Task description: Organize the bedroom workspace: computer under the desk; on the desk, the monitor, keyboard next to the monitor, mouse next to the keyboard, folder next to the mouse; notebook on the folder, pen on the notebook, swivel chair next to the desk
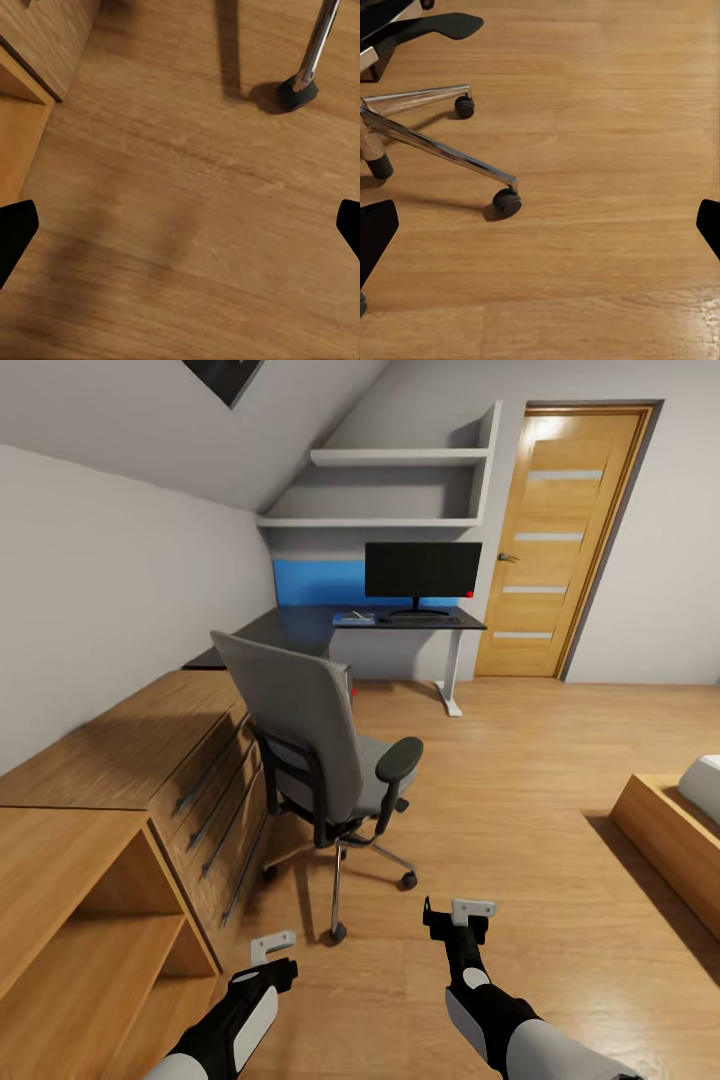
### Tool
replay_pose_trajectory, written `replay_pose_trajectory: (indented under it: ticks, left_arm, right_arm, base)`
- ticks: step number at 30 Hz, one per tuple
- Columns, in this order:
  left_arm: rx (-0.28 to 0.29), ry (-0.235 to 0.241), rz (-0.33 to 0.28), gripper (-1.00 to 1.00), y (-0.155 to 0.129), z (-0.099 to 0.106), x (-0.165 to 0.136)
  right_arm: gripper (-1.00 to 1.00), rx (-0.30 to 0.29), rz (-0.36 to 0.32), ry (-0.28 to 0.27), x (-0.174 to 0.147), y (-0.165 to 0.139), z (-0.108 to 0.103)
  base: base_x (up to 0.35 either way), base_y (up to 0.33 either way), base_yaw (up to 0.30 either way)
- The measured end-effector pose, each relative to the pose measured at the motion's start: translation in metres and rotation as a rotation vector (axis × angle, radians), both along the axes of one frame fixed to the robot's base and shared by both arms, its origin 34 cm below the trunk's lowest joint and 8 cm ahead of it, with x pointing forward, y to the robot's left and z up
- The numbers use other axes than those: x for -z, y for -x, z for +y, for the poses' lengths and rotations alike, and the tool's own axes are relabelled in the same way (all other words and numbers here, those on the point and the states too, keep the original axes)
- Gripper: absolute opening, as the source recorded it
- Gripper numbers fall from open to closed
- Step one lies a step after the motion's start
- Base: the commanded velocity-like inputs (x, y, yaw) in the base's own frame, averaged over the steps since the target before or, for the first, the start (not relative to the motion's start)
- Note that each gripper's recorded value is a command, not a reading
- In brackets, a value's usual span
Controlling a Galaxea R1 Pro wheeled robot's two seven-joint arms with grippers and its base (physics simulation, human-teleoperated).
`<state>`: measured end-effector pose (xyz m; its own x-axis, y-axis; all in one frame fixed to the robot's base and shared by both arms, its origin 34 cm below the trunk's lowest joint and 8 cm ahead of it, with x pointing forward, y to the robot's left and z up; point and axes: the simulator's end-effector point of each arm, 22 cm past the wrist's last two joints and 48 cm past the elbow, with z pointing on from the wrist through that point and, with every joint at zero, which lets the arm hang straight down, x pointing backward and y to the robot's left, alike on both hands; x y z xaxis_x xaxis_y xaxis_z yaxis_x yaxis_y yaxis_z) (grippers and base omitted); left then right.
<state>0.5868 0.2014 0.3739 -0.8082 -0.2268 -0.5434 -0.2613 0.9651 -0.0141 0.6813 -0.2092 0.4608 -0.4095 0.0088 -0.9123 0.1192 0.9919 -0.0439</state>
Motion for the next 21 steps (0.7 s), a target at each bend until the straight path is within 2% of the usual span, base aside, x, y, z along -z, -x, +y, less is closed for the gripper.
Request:
replay_pose_trajectory:
  ticks: [7,16,21]
  left_arm:
    - [-0.001,0.0,-0.001,1.0,0.003,0.0,0.015]
    - [-0.002,0.0,-0.002,1.0,0.004,0.001,0.016]
    - [-0.006,-0.006,-0.006,1.0,0.008,0.002,0.02]
  right_arm:
    - [1.0,0.0,0.0,0.0,0.015,0.003,0.0]
    - [1.0,-0.002,0.003,0.002,0.016,0.004,0.0]
    - [1.0,-0.006,0.014,0.008,0.02,0.008,0.0]
  base:
    - [0.0,0.0,0.0]
    - [0.003,0.0,0.0]
    - [0.193,0.0,0.0]
